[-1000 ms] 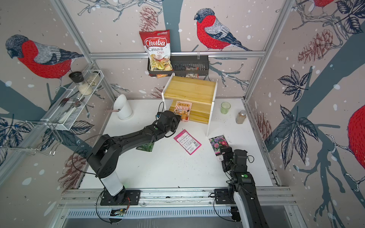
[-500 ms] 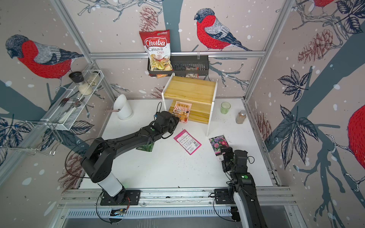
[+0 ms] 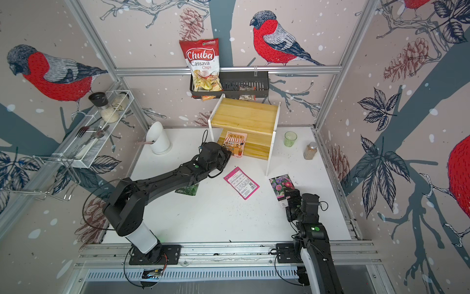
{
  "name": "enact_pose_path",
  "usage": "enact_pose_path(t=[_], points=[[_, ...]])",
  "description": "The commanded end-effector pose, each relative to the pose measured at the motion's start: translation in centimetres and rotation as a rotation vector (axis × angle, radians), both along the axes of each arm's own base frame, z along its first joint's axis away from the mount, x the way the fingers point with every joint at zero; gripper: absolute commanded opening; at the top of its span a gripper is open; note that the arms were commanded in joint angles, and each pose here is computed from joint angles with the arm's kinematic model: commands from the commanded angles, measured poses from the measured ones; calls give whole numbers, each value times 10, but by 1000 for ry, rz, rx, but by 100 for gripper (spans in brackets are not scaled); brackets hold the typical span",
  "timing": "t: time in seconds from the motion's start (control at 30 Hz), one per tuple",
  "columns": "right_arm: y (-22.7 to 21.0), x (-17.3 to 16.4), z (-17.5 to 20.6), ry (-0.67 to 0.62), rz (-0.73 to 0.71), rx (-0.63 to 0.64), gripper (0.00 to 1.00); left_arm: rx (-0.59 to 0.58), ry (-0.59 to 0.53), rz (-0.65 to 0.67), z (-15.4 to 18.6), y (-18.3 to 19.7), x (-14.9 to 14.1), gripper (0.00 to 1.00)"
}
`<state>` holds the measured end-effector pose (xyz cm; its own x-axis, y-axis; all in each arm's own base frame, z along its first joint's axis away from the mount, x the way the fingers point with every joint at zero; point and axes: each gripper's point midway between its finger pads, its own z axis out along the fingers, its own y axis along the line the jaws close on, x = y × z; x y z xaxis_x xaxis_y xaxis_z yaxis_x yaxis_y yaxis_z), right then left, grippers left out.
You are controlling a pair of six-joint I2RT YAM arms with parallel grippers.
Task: Take the seed bag off the shelf
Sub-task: Pick up the seed packet from the shelf.
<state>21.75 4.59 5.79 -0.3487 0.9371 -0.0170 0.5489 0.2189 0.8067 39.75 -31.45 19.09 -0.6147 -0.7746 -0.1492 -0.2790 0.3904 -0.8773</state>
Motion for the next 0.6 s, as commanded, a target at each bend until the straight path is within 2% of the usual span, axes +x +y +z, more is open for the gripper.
enact_pose_path(t=[0.0, 0.33, 0.57], points=[[-2, -1, 0, 12, -16, -4, 100, 8, -27, -25, 12, 1, -3, 0], [-7, 5, 17, -10, -10, -52, 100, -12, -73, -125, 30, -1, -19, 0], [-9, 12, 32, -22, 4, -94, 100, -35, -129, -237, 48, 0, -47, 0]])
